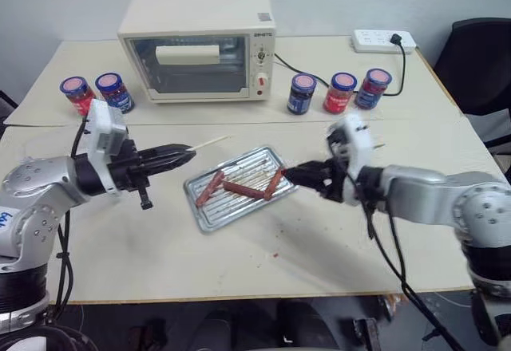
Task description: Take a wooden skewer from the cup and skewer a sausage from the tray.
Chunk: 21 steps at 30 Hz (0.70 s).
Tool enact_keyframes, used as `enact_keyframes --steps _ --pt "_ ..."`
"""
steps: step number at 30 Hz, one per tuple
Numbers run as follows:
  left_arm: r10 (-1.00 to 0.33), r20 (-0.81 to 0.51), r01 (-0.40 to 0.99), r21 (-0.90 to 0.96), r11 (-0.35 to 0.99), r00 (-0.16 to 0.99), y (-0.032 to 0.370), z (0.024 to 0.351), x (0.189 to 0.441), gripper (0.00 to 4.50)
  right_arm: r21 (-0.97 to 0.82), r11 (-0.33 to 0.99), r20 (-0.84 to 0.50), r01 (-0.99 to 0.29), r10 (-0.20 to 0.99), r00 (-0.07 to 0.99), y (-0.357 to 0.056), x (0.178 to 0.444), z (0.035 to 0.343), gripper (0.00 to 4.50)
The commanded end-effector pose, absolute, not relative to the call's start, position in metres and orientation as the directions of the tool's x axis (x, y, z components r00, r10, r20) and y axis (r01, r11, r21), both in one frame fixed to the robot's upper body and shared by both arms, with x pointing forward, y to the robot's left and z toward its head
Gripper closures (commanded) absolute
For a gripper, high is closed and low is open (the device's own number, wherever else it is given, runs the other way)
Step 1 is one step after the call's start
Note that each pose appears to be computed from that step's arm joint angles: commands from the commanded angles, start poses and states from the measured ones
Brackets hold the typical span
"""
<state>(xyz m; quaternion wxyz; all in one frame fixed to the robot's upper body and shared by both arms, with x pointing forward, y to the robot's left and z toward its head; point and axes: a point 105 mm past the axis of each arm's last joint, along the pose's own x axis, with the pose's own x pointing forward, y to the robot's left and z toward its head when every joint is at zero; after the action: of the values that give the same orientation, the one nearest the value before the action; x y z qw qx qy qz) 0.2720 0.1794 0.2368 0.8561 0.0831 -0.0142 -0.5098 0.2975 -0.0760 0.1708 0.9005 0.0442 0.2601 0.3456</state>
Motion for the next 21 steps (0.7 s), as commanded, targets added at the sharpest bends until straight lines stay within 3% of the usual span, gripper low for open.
enact_keyframes --steps 1,9,21 --pt "-0.881 -0.056 0.871 0.188 0.454 0.471 0.177 0.245 0.263 4.50 0.202 0.766 -0.471 -0.610 0.622 0.625 -0.066 0.304 0.162 0.75" --pt "-0.876 -0.067 0.868 0.189 0.459 0.478 0.177 0.246 0.262 4.50 0.202 0.790 -0.470 -0.579 0.597 0.651 -0.053 0.328 0.158 0.75" --pt "-0.876 -0.056 0.864 0.205 0.460 0.479 0.173 0.249 0.264 4.50 0.259 0.805 -0.471 -0.534 0.588 0.658 -0.044 0.343 0.150 0.75"
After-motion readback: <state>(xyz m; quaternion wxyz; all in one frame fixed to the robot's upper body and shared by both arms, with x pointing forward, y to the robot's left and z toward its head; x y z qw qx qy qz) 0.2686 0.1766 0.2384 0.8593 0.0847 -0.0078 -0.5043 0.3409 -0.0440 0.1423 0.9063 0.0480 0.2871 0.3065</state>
